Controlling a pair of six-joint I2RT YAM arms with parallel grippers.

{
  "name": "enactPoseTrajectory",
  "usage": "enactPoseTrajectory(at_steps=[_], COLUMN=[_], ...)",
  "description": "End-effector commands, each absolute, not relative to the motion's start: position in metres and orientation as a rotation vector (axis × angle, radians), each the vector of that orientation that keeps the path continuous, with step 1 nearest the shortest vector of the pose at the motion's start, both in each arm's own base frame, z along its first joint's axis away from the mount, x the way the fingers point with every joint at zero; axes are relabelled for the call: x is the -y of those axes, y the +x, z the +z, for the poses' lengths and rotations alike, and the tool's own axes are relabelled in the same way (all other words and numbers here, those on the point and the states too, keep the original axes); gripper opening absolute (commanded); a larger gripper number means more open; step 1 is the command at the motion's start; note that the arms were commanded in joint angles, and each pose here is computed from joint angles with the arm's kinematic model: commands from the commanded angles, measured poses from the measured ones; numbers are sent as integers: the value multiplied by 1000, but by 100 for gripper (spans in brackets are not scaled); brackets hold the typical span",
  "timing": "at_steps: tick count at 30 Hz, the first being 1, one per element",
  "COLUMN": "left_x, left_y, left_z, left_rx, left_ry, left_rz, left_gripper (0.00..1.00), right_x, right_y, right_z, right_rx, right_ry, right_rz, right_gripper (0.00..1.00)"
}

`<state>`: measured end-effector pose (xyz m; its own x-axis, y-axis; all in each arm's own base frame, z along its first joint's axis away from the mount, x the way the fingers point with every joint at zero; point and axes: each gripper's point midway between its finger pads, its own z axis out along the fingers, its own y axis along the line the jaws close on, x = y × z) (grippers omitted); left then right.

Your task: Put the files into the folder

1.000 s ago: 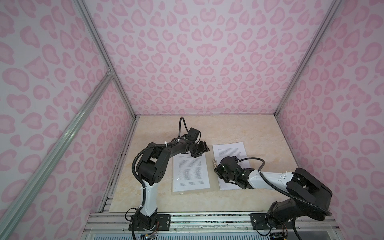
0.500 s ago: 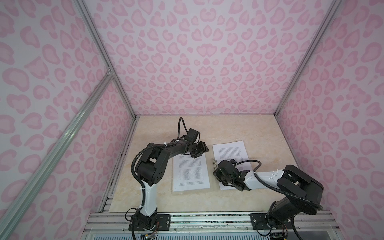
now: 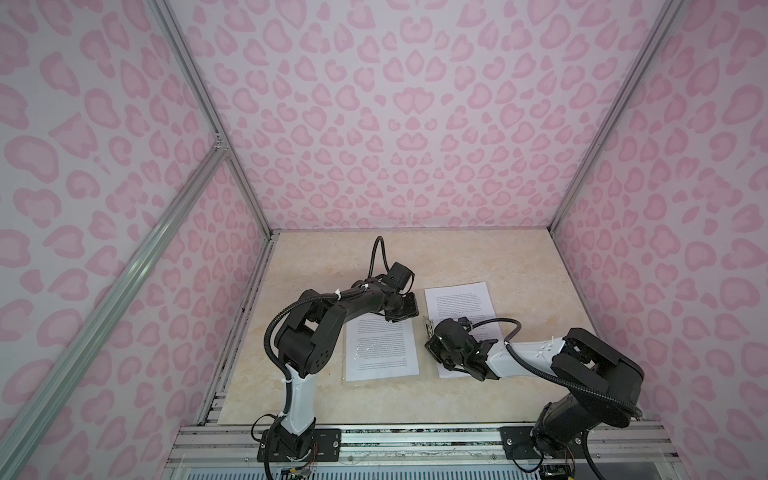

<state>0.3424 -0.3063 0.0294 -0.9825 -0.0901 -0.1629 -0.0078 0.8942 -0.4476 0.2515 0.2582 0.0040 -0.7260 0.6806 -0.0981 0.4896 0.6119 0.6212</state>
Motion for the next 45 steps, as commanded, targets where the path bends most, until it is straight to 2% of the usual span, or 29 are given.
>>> enactPoseTrajectory(at_steps=[1, 15, 28, 31, 34, 45], left_x=[298, 330, 334, 332, 334, 323], left_y=[318, 303, 303, 303, 301, 286], left_z=[24, 36, 17, 13, 10, -12], left_rx=[-2958, -2908, -2972, -2987, -2999, -3066], left_ry=[-16, 67, 84, 75, 76, 58], left_rz=[-610, -821, -751, -711, -679, -498], left_gripper=[44, 48, 37, 28, 24, 18], right_x=[-200, -209, -218, -218, -214, -205], right_y=[201, 203, 209, 210, 210, 219], right_z=[-51, -55, -44, -42, -40, -42], right_rx=[-2748, -2776, -2809, -2812, -2811, -2855], right_ry=[970, 931, 869, 860, 853, 794], right_rz=[416, 480, 492, 499, 499, 540], right_gripper=[0, 0, 0, 0, 0, 0])
